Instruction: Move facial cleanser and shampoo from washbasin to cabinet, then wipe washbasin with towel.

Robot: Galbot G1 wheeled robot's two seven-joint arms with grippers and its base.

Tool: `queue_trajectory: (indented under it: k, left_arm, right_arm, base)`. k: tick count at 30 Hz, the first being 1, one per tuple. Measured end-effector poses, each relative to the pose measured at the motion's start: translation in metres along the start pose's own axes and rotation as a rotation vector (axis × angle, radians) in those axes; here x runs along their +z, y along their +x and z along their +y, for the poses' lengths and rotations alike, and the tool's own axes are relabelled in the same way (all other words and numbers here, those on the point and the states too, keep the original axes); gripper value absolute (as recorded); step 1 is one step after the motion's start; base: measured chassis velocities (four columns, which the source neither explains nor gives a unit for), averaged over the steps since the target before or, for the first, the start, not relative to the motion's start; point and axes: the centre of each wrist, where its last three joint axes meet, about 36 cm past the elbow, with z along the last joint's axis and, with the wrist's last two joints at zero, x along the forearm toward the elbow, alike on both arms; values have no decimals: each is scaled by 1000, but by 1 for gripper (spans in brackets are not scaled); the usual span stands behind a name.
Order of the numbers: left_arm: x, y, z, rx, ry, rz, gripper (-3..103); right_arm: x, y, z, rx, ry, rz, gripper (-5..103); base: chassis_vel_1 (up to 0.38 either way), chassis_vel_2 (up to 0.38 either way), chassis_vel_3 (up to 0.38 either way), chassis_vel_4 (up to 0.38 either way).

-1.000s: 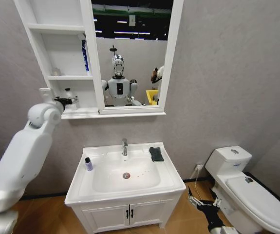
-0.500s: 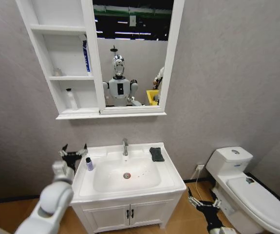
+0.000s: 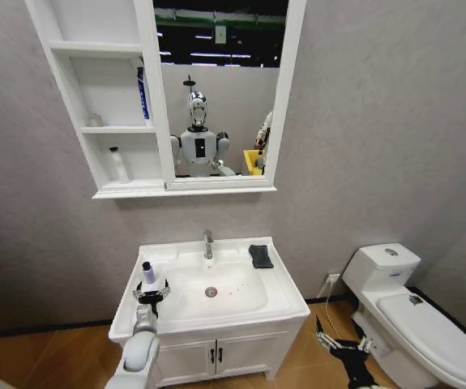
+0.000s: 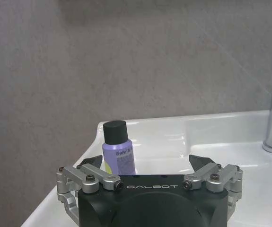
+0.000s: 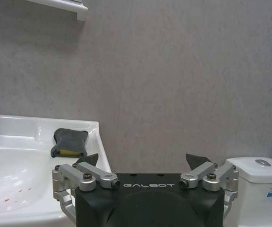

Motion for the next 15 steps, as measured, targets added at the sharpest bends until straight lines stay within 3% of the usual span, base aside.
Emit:
queue_trajectory:
  k: [8, 15]
  left_arm:
    - [3, -47, 1, -92, -23, 46, 100]
    - [-1, -69, -5, -120, -21, 95, 100]
  right_arm:
    - [15, 3, -2, 1, 3, 15, 100]
    - [19, 1, -2, 2, 2, 18, 100]
  base:
    - [0, 0, 0, 0]
    - [0, 0, 0, 0]
